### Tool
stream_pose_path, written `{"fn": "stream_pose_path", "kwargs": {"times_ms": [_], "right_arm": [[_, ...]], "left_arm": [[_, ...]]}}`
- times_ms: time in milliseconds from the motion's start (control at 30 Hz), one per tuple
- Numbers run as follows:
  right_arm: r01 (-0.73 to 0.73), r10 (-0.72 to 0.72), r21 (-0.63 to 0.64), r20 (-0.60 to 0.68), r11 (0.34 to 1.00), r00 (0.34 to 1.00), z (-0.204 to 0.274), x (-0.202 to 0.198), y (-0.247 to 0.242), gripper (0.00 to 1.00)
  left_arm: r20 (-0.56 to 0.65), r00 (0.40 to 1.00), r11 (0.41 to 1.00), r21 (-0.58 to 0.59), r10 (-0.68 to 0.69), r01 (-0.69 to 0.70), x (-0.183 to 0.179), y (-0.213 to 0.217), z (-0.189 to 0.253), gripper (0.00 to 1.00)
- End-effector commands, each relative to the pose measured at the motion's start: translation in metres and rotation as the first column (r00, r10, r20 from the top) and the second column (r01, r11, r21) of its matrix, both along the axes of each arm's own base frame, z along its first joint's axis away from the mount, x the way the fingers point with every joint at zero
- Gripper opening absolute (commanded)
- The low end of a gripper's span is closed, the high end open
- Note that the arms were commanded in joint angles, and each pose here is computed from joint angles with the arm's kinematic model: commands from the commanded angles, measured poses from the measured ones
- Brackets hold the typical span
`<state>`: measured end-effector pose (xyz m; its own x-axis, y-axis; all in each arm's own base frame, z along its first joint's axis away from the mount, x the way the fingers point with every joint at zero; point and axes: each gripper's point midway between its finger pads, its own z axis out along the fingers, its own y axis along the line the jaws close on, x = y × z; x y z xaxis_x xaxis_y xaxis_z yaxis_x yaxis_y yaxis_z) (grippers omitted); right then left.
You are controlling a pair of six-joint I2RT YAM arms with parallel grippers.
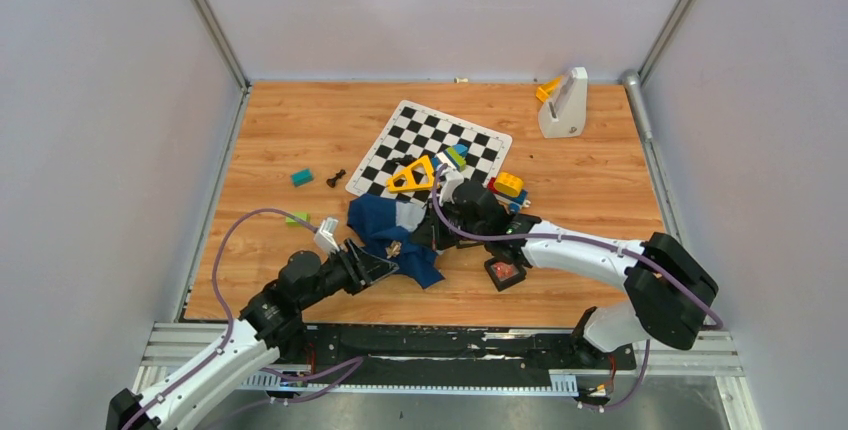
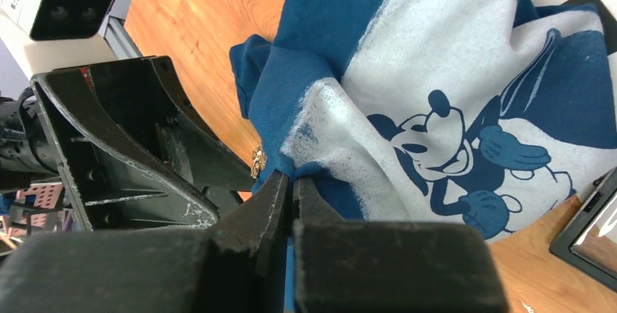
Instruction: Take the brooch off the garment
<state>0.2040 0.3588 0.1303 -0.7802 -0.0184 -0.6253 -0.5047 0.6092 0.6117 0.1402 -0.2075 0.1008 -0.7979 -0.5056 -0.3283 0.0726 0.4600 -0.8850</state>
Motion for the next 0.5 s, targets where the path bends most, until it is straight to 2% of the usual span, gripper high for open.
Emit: {"fn": "stream_pose_path", "kwargs": {"times_ms": [0, 67, 200, 333, 467], "right_arm": [[-0.018, 0.019, 0.099, -0.007, 0.995, 1.000, 0.021, 0.000, 0.010, 0.00], [-0.025, 0.026, 0.100, -0.011, 0.995, 1.000, 0.019, -0.002, 0.010, 0.00], [-0.023, 0.024, 0.100, -0.014, 0.995, 1.000, 0.017, -0.003, 0.009, 0.00], [-0.015, 0.017, 0.099, -0.012, 0.995, 1.000, 0.016, -0.003, 0.006, 0.00], [-0.005, 0.006, 0.095, -0.010, 0.995, 1.000, 0.014, -0.003, 0.003, 0.00]], "left_arm": [[0.072, 0.996, 0.975, -0.221, 0.050, -0.033, 0.013, -0.010, 0.049, 0.58], [0.066, 0.995, 0.971, -0.233, 0.075, -0.058, 0.017, -0.009, 0.050, 0.58], [0.042, 0.988, 0.942, -0.311, 0.147, -0.127, 0.027, -0.004, 0.056, 0.51], [-0.028, 0.980, 0.931, -0.306, 0.199, -0.198, 0.033, 0.001, 0.045, 0.47], [-0.073, 0.973, 0.931, -0.284, 0.219, -0.231, 0.035, 0.003, 0.036, 0.57]]}}
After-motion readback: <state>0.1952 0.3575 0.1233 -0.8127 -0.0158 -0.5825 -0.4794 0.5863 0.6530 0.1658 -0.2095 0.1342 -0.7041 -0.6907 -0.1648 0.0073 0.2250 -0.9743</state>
